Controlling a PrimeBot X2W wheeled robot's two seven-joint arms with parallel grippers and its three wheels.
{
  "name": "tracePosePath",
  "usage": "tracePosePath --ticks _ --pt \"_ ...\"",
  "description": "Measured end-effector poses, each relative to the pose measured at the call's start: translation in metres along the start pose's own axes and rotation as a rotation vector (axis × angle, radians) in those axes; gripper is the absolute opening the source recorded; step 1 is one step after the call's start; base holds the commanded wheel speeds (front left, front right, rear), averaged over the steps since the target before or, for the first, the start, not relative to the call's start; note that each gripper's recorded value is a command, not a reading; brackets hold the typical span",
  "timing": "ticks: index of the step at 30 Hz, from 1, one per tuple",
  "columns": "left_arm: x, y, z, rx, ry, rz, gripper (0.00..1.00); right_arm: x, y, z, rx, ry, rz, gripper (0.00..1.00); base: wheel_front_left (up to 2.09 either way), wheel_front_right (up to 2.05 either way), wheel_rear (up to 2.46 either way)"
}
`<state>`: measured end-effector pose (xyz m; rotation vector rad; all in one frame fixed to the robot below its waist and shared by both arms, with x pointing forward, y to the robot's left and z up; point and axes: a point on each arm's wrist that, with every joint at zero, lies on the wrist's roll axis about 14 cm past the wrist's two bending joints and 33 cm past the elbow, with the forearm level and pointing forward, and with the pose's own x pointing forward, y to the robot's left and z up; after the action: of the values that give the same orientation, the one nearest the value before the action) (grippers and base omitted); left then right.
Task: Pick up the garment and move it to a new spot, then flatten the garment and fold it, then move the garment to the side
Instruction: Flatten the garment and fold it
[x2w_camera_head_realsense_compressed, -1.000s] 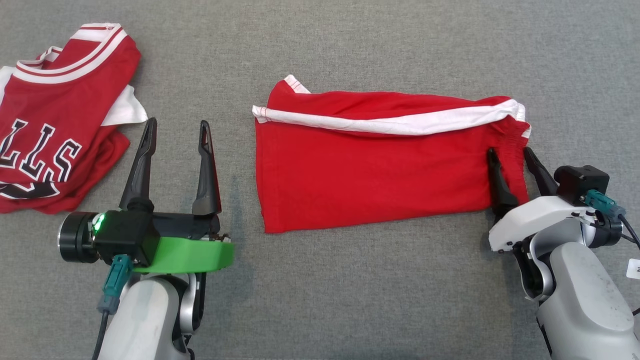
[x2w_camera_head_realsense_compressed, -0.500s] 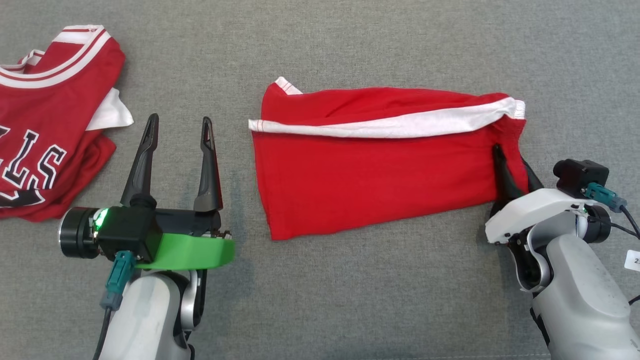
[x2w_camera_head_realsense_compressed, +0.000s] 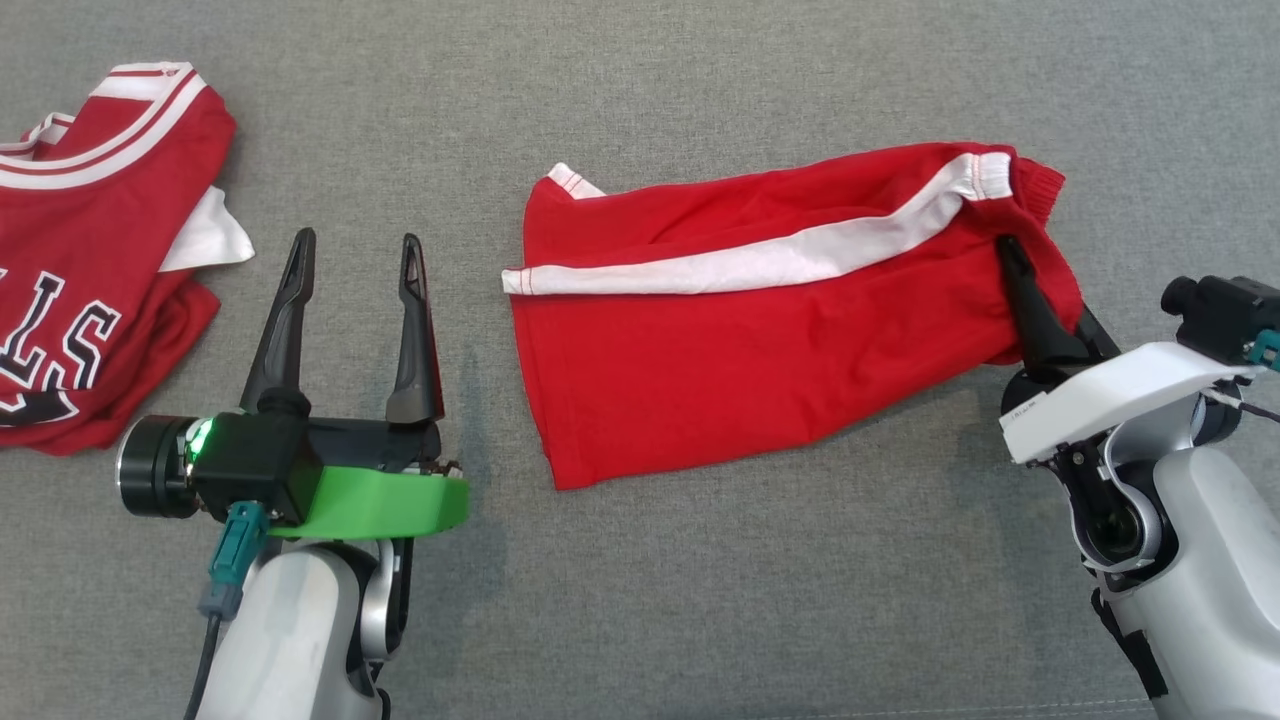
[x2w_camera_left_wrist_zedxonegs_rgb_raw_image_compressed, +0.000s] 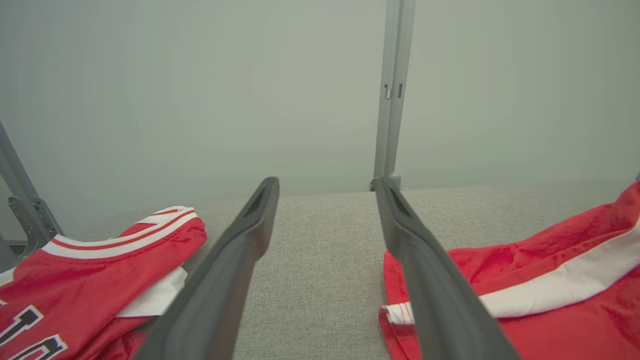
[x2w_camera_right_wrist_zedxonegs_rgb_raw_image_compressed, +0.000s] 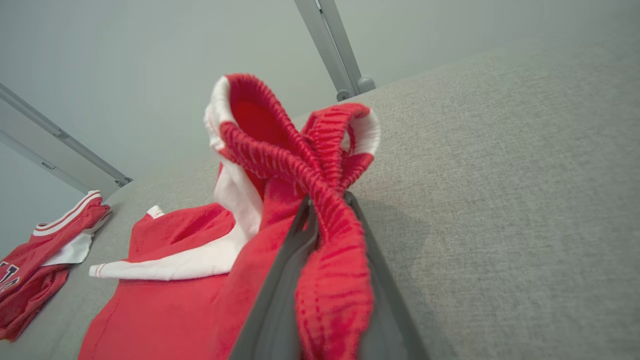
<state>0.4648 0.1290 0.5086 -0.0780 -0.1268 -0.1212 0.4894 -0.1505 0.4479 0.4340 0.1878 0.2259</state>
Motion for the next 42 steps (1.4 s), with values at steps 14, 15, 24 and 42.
tracePosePath --ticks 14,15,24,42 --pt "-0.011 0.001 0.006 -0.026 -0.001 0.022 1.0 0.017 0.147 -0.025 0.193 0.215 0.395 0.0 0.0 0.0 0.0" --pt "-0.012 0.002 0.007 -0.024 -0.001 0.027 1.0 0.019 0.154 -0.031 0.209 0.232 0.405 0.0 0.0 0.0 0.0" --pt "-0.024 0.018 0.006 -0.014 0.017 0.084 1.0 0.04 0.181 -0.075 0.21 0.295 0.428 1.0 0.0 0.0 0.0" --pt "-0.015 0.016 -0.006 0.002 0.037 0.069 1.0 0.033 0.168 -0.007 -0.012 -0.087 0.475 1.0 0.0 0.0 0.0"
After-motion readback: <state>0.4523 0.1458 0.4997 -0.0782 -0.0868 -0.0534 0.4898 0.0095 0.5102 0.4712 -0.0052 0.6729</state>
